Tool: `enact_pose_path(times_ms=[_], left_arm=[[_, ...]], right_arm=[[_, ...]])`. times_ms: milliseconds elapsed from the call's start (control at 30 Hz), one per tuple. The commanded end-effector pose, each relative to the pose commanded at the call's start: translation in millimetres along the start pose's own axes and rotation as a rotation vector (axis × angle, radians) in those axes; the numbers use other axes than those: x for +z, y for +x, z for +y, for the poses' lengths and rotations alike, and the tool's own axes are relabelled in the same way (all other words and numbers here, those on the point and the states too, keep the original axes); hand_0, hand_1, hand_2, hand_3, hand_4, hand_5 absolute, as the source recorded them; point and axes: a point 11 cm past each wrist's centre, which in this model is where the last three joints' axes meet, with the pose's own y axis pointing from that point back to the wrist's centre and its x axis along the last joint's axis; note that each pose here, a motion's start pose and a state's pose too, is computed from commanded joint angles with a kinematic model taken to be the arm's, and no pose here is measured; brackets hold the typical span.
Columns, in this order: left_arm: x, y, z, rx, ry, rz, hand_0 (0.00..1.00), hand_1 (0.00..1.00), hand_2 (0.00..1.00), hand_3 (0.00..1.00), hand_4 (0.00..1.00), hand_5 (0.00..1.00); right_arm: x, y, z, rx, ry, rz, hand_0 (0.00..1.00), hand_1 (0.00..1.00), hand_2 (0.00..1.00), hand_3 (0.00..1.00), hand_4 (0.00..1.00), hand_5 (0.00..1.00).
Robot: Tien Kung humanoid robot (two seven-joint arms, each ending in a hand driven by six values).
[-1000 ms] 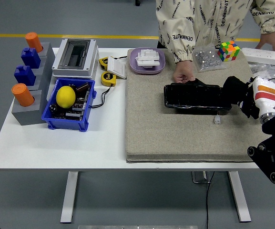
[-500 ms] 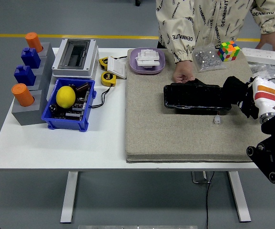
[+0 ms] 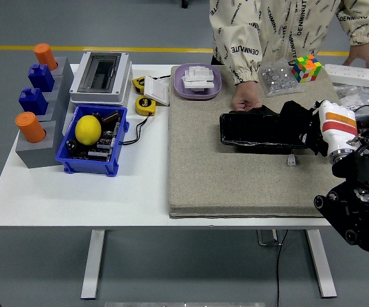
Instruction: Pick the rag up,wipe the panel,place it on the desk
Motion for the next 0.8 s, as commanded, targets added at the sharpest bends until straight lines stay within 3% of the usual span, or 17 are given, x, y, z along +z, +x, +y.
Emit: enact_pose_path(times_ms=[400, 800], left_arm=[[-0.2, 0.7, 0.0, 0.002, 0.001, -0.003, 0.606, 0.642, 0.656, 0.562, 0.628, 0.444], [0.6, 0.6, 0.0, 0.002, 0.0, -0.004, 0.604, 0.642, 0.655, 0.561, 0.628, 0.446]], right_arm=[[-57.3, -16.4, 4.7, -0.047, 0.138, -0.003, 0.283, 0.399, 0.421, 0.435, 0.955, 0.02], [-127.4, -34.1, 23.5, -0.102, 0.326, 0.003, 0.284, 0.4, 0.421, 0.435, 0.954, 0.018]])
